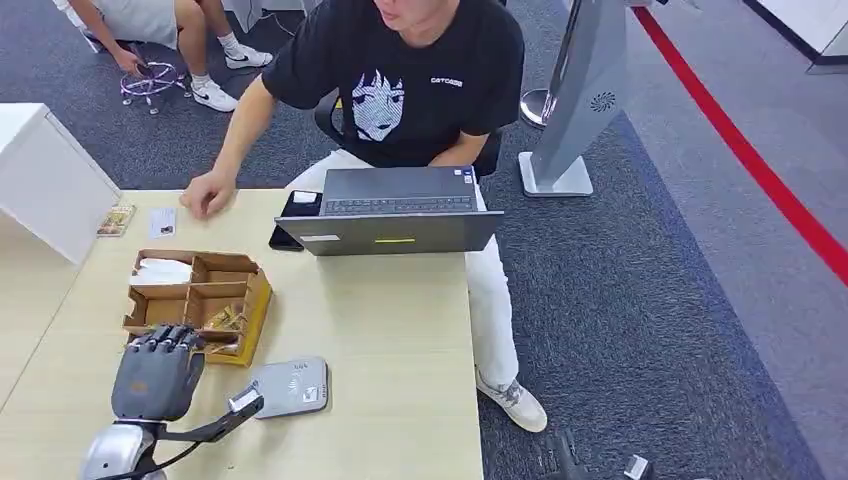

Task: Pass the card to the sensor for recognition and then transmit it.

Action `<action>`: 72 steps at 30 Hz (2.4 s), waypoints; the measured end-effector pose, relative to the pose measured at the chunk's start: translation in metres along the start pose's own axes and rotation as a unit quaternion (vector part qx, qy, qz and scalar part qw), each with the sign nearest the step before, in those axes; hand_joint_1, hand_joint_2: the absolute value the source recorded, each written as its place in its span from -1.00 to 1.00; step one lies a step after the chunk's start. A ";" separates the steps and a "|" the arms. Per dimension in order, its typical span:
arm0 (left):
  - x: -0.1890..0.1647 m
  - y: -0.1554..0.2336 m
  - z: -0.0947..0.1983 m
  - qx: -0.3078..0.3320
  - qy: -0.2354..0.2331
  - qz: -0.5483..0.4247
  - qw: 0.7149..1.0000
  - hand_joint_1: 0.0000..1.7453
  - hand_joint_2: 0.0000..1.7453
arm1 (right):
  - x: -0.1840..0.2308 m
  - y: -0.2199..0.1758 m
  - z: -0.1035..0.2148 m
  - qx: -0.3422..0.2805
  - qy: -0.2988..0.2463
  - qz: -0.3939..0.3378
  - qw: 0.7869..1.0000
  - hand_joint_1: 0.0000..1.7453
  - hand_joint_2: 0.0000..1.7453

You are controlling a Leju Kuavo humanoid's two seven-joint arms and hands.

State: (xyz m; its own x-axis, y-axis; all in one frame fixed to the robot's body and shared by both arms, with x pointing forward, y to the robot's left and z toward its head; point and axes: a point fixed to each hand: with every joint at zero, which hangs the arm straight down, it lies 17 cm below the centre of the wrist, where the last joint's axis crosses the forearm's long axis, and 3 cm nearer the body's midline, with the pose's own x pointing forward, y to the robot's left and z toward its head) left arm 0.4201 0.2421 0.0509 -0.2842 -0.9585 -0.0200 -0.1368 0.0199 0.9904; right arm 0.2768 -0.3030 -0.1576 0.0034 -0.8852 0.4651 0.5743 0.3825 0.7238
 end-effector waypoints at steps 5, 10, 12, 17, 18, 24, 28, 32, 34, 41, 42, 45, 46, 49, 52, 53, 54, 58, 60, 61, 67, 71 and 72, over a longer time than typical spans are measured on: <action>-0.001 -0.001 -0.001 0.001 0.000 0.004 1.000 1.00 1.00 | 0.000 0.000 0.000 0.000 0.000 0.000 1.000 -1.00 1.00; 0.010 0.035 -0.008 0.066 -0.019 0.001 0.998 1.00 1.00 | 0.000 0.000 0.000 0.000 0.000 0.000 1.000 -1.00 1.00; 0.014 0.057 -0.014 0.097 -0.022 -0.001 0.995 1.00 1.00 | 0.000 0.000 0.000 0.000 0.000 0.000 1.000 -1.00 1.00; 0.021 0.092 -0.021 0.139 -0.031 -0.006 0.990 1.00 1.00 | 0.000 0.000 0.000 0.000 0.000 0.001 1.000 -1.00 1.00; 0.022 0.100 -0.022 0.149 -0.033 -0.008 0.988 1.00 1.00 | 0.000 0.000 0.000 -0.001 0.001 0.001 1.000 -1.00 1.00; 0.024 0.158 -0.034 0.212 -0.042 -0.018 0.976 1.00 1.00 | -0.002 0.001 -0.002 -0.002 0.004 0.009 1.000 -1.00 1.00; 0.024 0.178 -0.037 0.234 -0.044 -0.020 0.971 0.92 1.00 | -0.002 0.002 -0.003 -0.002 0.004 0.009 1.000 -1.00 1.00; 0.024 0.186 -0.037 0.244 -0.045 -0.021 0.969 1.00 1.00 | -0.002 0.002 -0.003 -0.002 0.004 0.010 1.000 -1.00 1.00; 0.019 0.192 -0.040 0.250 -0.041 -0.006 0.967 1.00 1.00 | -0.003 0.003 -0.003 -0.001 0.007 0.012 1.000 -1.00 1.00; -0.049 0.202 -0.063 0.243 -0.013 -0.003 0.970 1.00 1.00 | -0.012 0.017 -0.008 0.012 0.025 0.029 0.999 -1.00 1.00; -0.057 0.200 -0.065 0.241 -0.008 -0.005 0.971 1.00 1.00 | -0.012 0.018 -0.008 0.014 0.026 0.030 0.999 -1.00 1.00; -0.076 0.186 -0.065 0.227 0.008 -0.005 0.974 1.00 1.00 | -0.014 0.021 -0.009 0.017 0.028 0.031 0.999 -1.00 1.00; -0.079 0.183 -0.065 0.224 0.011 -0.005 0.974 1.00 1.00 | -0.014 0.021 -0.009 0.018 0.028 0.031 0.999 -1.00 1.00; -0.087 0.172 -0.065 0.212 0.022 -0.002 0.977 1.00 1.00 | -0.015 0.023 -0.009 0.019 0.029 0.031 0.999 -1.00 1.00; -0.089 0.165 -0.065 0.205 0.024 0.000 0.979 1.00 1.00 | -0.015 0.023 -0.009 0.019 0.029 0.031 0.999 -1.00 1.00; -0.089 0.164 -0.065 0.203 0.025 0.000 0.979 1.00 1.00 | -0.015 0.023 -0.009 0.019 0.029 0.031 0.999 -1.00 1.00; -0.090 0.163 -0.066 0.202 0.025 0.001 0.979 1.00 1.00 | -0.015 0.023 -0.009 0.019 0.029 0.031 0.999 -1.00 1.00; -0.091 0.160 -0.066 0.198 0.027 0.002 0.980 1.00 1.00 | -0.016 0.024 -0.009 0.020 0.029 0.031 0.999 -1.00 1.00; -0.091 0.159 -0.066 0.197 0.027 0.002 0.980 1.00 1.00 | -0.016 0.024 -0.009 0.020 0.030 0.031 0.999 -1.00 1.00; -0.091 0.159 -0.066 0.197 0.027 0.002 0.980 1.00 1.00 | -0.016 0.024 -0.009 0.020 0.030 0.031 0.999 -1.00 1.00; -0.092 0.157 -0.067 0.196 0.028 0.004 0.980 -1.00 1.00 | -0.017 0.024 -0.009 0.020 0.030 0.030 0.999 -1.00 1.00; -0.089 0.150 -0.059 0.197 0.030 0.024 0.980 -1.00 1.00 | -0.016 0.024 -0.009 0.019 0.028 0.029 0.999 -1.00 1.00; -0.088 0.145 -0.056 0.194 0.030 0.027 0.980 -1.00 1.00 | -0.016 0.024 -0.009 0.019 0.028 0.028 0.999 -1.00 1.00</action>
State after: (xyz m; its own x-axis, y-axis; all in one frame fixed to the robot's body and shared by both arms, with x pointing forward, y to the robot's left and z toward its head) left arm 0.4782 0.3135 0.2043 -0.2457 -0.9680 0.0515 -0.4776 0.1671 0.8626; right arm 0.2975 -0.2823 -0.1522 0.0807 -0.8746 0.4781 0.5397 0.4417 0.7167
